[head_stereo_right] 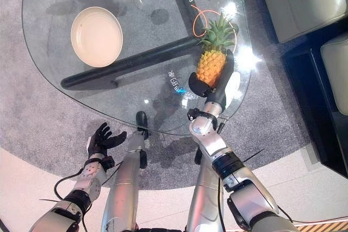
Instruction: Pick up the fruit to the plate
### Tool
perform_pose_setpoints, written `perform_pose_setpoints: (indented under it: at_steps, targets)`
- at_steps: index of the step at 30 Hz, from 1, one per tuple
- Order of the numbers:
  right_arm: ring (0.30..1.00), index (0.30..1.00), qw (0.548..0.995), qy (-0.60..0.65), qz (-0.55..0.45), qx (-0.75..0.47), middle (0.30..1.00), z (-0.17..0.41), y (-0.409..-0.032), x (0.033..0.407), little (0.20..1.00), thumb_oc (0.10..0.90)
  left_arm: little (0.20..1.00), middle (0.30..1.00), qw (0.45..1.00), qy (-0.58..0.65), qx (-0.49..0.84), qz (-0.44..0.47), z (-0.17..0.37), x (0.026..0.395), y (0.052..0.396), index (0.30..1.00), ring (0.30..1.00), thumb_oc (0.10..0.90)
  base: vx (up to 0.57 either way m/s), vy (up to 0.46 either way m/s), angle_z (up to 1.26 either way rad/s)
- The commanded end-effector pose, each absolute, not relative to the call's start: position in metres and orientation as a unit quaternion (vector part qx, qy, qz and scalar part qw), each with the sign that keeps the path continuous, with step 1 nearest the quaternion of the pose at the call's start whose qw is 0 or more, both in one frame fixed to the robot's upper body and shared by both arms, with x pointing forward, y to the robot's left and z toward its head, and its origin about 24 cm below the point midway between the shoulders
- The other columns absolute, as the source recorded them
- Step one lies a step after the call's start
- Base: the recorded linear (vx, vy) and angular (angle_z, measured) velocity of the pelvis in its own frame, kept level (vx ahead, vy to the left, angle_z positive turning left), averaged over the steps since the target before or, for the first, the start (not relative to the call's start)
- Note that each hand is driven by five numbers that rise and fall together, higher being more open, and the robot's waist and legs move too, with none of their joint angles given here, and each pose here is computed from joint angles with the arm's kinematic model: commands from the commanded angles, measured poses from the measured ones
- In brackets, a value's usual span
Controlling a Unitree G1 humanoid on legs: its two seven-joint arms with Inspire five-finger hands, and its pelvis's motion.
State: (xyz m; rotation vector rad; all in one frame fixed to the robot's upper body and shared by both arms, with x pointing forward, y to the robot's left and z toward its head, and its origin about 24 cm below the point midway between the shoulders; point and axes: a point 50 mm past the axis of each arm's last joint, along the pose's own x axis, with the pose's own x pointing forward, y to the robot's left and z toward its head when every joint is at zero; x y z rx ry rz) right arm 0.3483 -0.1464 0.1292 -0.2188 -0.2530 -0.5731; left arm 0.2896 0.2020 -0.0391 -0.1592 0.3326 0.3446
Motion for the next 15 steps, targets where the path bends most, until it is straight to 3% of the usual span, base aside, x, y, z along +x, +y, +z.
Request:
perform_pose_setpoints:
  at_steps: [1, 3, 5, 6, 7, 8, 15]
  targets:
    - [0.9, 0.9, 0.944, -0.042, -0.309, -0.111, 0.9, 0.0967, -0.1682, 0.3458, 0.9, 0.8, 0.9, 0.9, 0.966, 0.155, -0.06, 0.198, -0.0401, 0.2844, 0.2119, 0.9, 0.9, 0.8, 0.0, 0.0, 0.0]
    - [0.9, 0.9, 0.945, -0.041, -0.305, -0.112, 0.9, 0.0966, -0.1684, 0.3464, 0.9, 0.8, 0.9, 0.9, 0.966, 0.155, -0.06, 0.199, -0.0394, 0.2851, 0.2112, 0.9, 0.9, 0.8, 0.0, 0.0, 0.0]
    - [0.794, 0.794, 0.946, -0.037, -0.299, -0.116, 0.794, 0.0957, -0.1675, 0.3467, 0.776, 0.676, 0.9, 0.9, 0.966, 0.154, -0.062, 0.199, -0.0387, 0.2858, 0.2105, 0.9, 0.9, 0.8, 0.0, 0.0, 0.0]
    - [0.58, 0.58, 0.947, -0.036, -0.296, -0.119, 0.58, 0.0958, -0.1677, 0.3471, 0.527, 0.427, 0.9, 0.9, 0.966, 0.154, -0.062, 0.199, -0.0384, 0.286, 0.2102, 0.9, 0.9, 0.8, 0.0, 0.0, 0.0]
    - [0.408, 0.408, 0.947, -0.035, -0.294, -0.121, 0.408, 0.0954, -0.1676, 0.3474, 0.326, 0.226, 0.9, 0.9, 0.966, 0.153, -0.061, 0.199, -0.038, 0.2863, 0.2097, 0.9, 0.9, 0.8, 0.0, 0.0, 0.0]
    - [0.3, 0.3, 0.948, -0.032, -0.289, -0.13, 0.3, 0.0942, -0.1678, 0.3479, 0.2, 0.1, 0.9, 0.9, 0.966, 0.152, -0.063, 0.199, -0.0375, 0.2868, 0.2097, 0.9, 0.9, 0.8, 0.0, 0.0, 0.0]
    - [0.3, 0.3, 0.948, -0.016, -0.281, -0.147, 0.3, 0.0916, -0.1701, 0.3501, 0.2, 0.1, 0.9, 0.9, 0.966, 0.151, -0.068, 0.2, -0.0363, 0.2878, 0.2104, 0.9, 0.9, 0.8, 0.0, 0.0, 0.0]
